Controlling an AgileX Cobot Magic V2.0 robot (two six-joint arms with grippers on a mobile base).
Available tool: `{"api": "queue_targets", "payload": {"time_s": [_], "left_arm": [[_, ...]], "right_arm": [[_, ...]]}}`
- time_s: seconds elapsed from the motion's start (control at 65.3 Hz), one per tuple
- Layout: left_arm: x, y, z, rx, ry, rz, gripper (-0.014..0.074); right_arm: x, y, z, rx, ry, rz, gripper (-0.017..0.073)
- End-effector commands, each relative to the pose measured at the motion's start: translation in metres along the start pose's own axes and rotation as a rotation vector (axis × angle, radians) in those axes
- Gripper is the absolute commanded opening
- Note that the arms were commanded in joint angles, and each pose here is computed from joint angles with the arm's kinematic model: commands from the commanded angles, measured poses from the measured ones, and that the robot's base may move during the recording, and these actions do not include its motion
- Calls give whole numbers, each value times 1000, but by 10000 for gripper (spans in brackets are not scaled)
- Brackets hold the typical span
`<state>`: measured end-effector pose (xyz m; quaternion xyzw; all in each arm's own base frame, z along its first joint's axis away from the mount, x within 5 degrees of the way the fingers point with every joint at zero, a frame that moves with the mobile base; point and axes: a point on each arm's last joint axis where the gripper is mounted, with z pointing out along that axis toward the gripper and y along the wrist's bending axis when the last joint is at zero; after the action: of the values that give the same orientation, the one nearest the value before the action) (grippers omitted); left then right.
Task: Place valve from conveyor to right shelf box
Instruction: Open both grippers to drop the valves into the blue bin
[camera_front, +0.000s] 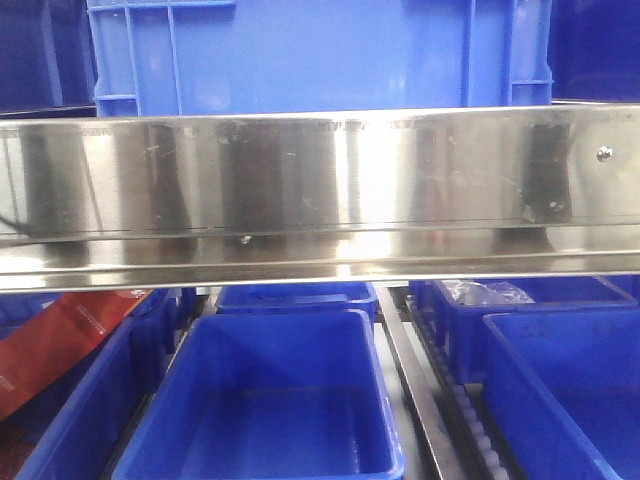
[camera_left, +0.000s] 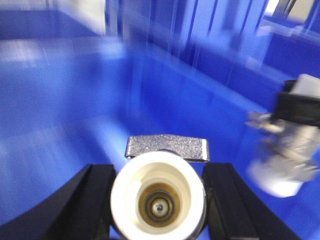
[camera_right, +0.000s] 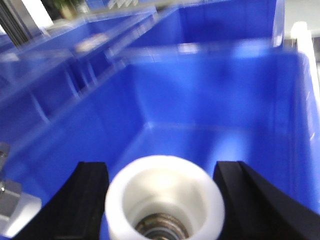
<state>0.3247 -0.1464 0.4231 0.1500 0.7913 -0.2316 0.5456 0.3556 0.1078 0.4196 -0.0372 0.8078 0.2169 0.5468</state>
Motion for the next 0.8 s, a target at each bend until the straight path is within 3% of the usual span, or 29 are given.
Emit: {"api": "queue_targets", "payload": {"time_s": [0.0, 0.107, 0.23, 0.413, 0.49, 0.627, 0.704, 0.78], "left_arm": [[-6, -2, 4, 10, -53, -36, -111], [2, 0, 14, 13, -6, -41, -75], [7, 1, 19, 17, 26, -44, 109], [7, 1, 19, 17, 26, -44, 376], [7, 1, 19, 17, 26, -44, 413], [7, 1, 18, 17, 24, -43, 392], [4, 0, 15, 19, 15, -42, 319], [3, -1, 12, 21, 12, -40, 183]], "right_arm": [[-9, 0, 4, 0, -76, 4, -91], [-4, -3, 12, 6, -54, 7, 125], [-1, -4, 16, 8, -42, 9, 310], [0, -4, 17, 8, -35, 9, 437], [1, -4, 17, 7, -28, 9, 441], [-1, -3, 14, 4, -29, 8, 407], [-4, -1, 7, -1, -35, 5, 293], [-6, 1, 3, -4, -40, 4, 132]]}}
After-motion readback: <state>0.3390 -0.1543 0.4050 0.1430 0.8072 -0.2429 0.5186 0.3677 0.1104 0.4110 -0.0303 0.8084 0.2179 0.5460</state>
